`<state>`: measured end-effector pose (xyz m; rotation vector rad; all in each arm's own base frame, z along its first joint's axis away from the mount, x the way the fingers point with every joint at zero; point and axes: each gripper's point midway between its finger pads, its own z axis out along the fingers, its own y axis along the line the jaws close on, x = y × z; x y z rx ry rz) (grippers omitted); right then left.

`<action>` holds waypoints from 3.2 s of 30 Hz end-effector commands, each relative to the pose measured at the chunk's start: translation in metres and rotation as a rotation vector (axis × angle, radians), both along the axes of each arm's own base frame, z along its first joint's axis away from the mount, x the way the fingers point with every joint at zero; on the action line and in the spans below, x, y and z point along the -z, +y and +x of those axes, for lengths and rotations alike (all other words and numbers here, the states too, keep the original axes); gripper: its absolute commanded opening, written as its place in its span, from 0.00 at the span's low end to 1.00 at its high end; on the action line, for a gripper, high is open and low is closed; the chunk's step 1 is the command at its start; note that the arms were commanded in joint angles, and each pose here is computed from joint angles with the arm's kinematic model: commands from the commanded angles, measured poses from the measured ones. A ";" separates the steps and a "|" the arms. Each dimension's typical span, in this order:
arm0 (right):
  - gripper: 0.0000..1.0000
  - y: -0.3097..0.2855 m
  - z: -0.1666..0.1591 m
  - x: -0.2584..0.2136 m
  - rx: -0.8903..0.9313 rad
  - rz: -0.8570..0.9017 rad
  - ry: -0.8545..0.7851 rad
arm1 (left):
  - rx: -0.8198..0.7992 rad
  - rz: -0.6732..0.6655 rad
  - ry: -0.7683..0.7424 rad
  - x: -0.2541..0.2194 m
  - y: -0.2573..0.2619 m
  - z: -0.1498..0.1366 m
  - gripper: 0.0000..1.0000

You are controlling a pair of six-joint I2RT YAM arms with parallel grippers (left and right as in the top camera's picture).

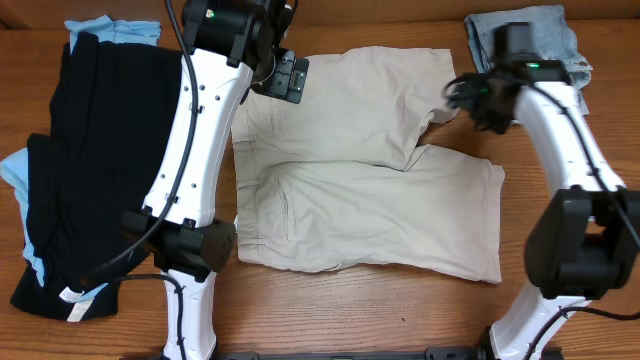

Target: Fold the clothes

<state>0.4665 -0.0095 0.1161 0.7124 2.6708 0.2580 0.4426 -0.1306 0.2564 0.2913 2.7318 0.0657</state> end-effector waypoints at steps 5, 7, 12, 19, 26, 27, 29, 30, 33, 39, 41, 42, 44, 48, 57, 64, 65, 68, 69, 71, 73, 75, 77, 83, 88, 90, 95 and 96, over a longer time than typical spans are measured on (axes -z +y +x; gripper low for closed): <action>0.59 -0.001 -0.005 0.039 -0.016 0.175 0.073 | 0.008 0.017 -0.005 0.001 0.003 0.003 1.00; 0.56 0.005 -0.005 0.052 -0.031 0.175 0.098 | 0.007 0.017 -0.004 0.001 0.003 0.003 1.00; 0.49 0.025 0.004 0.079 -0.069 0.177 0.113 | 0.008 0.018 -0.001 0.002 0.003 0.002 1.00; 0.51 0.059 0.038 0.081 -0.152 0.152 -0.018 | 0.008 0.018 -0.002 0.002 0.003 0.002 1.00; 0.58 0.079 0.057 0.091 -0.184 0.065 -0.088 | 0.008 0.019 0.000 0.002 0.003 0.002 1.00; 0.57 0.082 0.057 0.098 -0.189 0.066 -0.081 | 0.008 0.019 -0.001 0.002 0.003 0.002 1.00; 0.58 0.085 0.055 0.112 -0.194 0.067 -0.057 | 0.008 0.019 -0.001 0.002 0.003 0.002 1.00; 0.57 0.086 0.054 0.118 -0.194 0.068 -0.046 | 0.008 0.019 -0.001 0.002 0.003 0.002 1.00; 0.57 0.086 0.052 0.128 -0.181 0.072 -0.025 | 0.009 0.019 -0.001 0.002 0.003 0.002 1.00; 0.40 0.083 0.052 0.129 -0.163 0.071 -0.022 | 0.008 0.016 -0.011 0.001 0.002 0.004 1.00; 0.31 0.079 0.051 0.129 -0.154 0.072 -0.013 | 0.008 0.015 -0.012 0.001 0.002 0.004 1.00; 0.28 0.076 0.050 0.127 -0.148 0.073 -0.008 | 0.008 0.015 -0.012 0.001 0.002 0.005 1.00; 0.16 0.068 0.048 0.118 -0.132 0.079 0.009 | 0.012 0.016 -0.016 0.000 0.002 0.005 1.00; 0.11 0.042 0.038 0.083 -0.085 0.083 0.049 | 0.014 0.009 -0.038 -0.002 0.000 0.010 1.00; 0.42 -0.041 0.002 0.006 -0.112 -0.056 0.130 | 0.018 -0.007 -0.064 -0.004 -0.004 0.017 1.00; 0.48 -0.060 -0.032 0.004 -0.070 -0.083 0.266 | 0.019 0.008 -0.015 0.015 -0.003 0.015 1.00; 0.49 -0.058 -0.033 0.004 -0.074 -0.071 0.272 | 0.020 0.009 -0.001 0.020 -0.003 0.014 1.00; 0.53 -0.047 -0.035 0.004 -0.091 -0.027 0.274 | 0.045 0.005 0.063 0.045 -0.008 0.011 1.00; 0.54 -0.043 -0.035 0.003 -0.102 -0.013 0.272 | 0.053 -0.002 0.086 0.054 -0.010 0.009 1.00; 0.57 -0.031 -0.034 0.002 -0.147 0.022 0.263 | 0.065 -0.024 0.138 0.076 -0.016 0.005 1.00; 0.59 -0.023 -0.034 0.002 -0.163 0.042 0.263 | 0.076 -0.049 0.186 0.097 -0.021 0.000 1.00; 0.63 -0.018 -0.036 0.002 -0.174 0.041 0.271 | 0.083 -0.073 0.233 0.117 -0.026 -0.006 1.00; 0.68 -0.013 -0.036 0.002 -0.185 0.041 0.274 | 0.086 -0.099 0.286 0.136 -0.030 -0.016 1.00; 0.76 -0.001 -0.036 0.002 -0.211 0.037 0.275 | 0.092 -0.134 0.389 0.175 -0.034 -0.037 1.00; 0.80 0.000 -0.037 0.002 -0.215 0.038 0.279 | 0.085 -0.092 0.390 0.198 -0.026 -0.039 1.00; 0.80 0.000 -0.037 0.002 -0.215 0.039 0.282 | 0.075 -0.044 0.364 0.205 -0.017 -0.034 1.00; 0.80 0.000 -0.038 0.002 -0.215 0.039 0.287 | 0.070 0.004 0.311 0.218 -0.001 -0.021 1.00; 0.80 0.000 -0.038 0.002 -0.215 0.039 0.286 | 0.068 0.001 0.301 0.221 0.002 -0.018 1.00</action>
